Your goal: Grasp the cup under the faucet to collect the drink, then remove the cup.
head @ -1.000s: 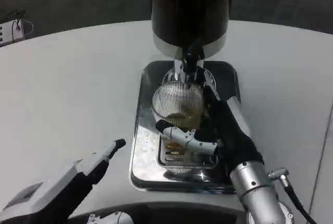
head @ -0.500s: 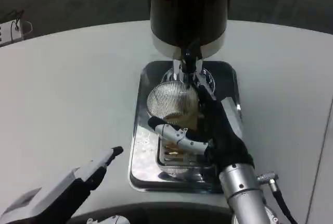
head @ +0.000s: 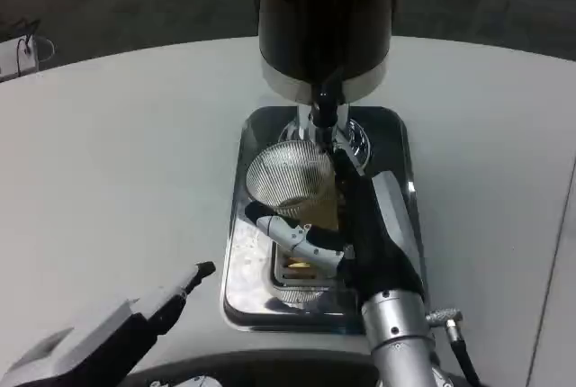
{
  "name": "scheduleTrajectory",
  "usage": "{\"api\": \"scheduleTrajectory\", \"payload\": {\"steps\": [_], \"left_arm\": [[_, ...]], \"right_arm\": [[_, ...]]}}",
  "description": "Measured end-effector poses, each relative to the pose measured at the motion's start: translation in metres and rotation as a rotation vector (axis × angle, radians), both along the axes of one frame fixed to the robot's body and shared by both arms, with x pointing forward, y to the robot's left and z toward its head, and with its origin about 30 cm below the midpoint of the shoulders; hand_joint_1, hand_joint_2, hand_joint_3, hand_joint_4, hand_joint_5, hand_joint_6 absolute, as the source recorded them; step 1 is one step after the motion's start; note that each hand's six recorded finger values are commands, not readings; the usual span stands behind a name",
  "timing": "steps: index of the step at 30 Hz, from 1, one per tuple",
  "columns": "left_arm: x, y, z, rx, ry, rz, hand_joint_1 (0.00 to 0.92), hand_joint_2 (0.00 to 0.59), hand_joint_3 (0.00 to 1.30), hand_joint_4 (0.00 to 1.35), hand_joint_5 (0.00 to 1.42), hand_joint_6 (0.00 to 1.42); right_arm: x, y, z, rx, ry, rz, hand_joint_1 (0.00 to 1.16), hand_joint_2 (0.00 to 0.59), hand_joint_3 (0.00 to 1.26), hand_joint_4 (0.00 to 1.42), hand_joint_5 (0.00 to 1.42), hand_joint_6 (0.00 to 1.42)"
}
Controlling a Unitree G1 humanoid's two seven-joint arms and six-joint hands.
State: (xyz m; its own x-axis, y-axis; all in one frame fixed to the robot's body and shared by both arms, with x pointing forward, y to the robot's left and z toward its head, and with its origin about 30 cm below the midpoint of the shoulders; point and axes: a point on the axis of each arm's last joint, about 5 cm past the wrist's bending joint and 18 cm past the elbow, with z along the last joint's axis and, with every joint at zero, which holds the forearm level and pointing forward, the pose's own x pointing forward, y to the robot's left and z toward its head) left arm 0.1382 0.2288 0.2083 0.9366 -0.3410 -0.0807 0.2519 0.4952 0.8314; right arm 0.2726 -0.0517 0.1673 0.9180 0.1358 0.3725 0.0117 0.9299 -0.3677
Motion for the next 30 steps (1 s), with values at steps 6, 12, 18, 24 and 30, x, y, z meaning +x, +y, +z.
{"api": "scheduleTrajectory", "payload": {"steps": [6, 12, 18, 24, 30], "left_arm": [[0.0019, 0.0022, -0.0018, -0.014, 0.024, -0.006, 0.0, 0.041, 0.0, 0.0, 0.0, 0.01], [0.0044, 0.0034, -0.0004, -0.009, 0.027, -0.014, 0.0, 0.041, 0.0, 0.0, 0.0, 0.01], [0.0067, 0.0048, -0.0004, -0.006, 0.035, -0.014, 0.0, 0.041, 0.0, 0.0, 0.0, 0.01], [0.0085, 0.0042, 0.0003, -0.006, 0.037, -0.014, 0.0, 0.041, 0.0, 0.0, 0.0, 0.01], [0.0101, 0.0044, 0.0, -0.008, 0.055, -0.011, 0.0, 0.041, 0.0, 0.0, 0.0, 0.01]], "right_arm": [[0.0016, 0.001, -0.0013, -0.006, 0.001, -0.016, 0.82, 0.23, 0.06, 0.08, 0.24, 0.13], [0.0053, 0.0031, -0.0018, -0.007, 0.003, -0.039, 0.82, 0.23, 0.07, 0.1, 0.28, 0.18], [0.0072, 0.0036, -0.0036, 0.004, 0.014, -0.057, 0.82, 0.232, 0.14, 0.2, 0.34, 0.28], [0.0089, 0.0048, -0.0051, 0.028, 0.024, -0.084, 0.83, 0.234, 0.24, 0.33, 0.45, 0.43], [0.0097, 0.0032, -0.0058, 0.066, 0.022, -0.114, 0.85, 0.228, 0.34, 0.44, 0.58, 0.64]]}}
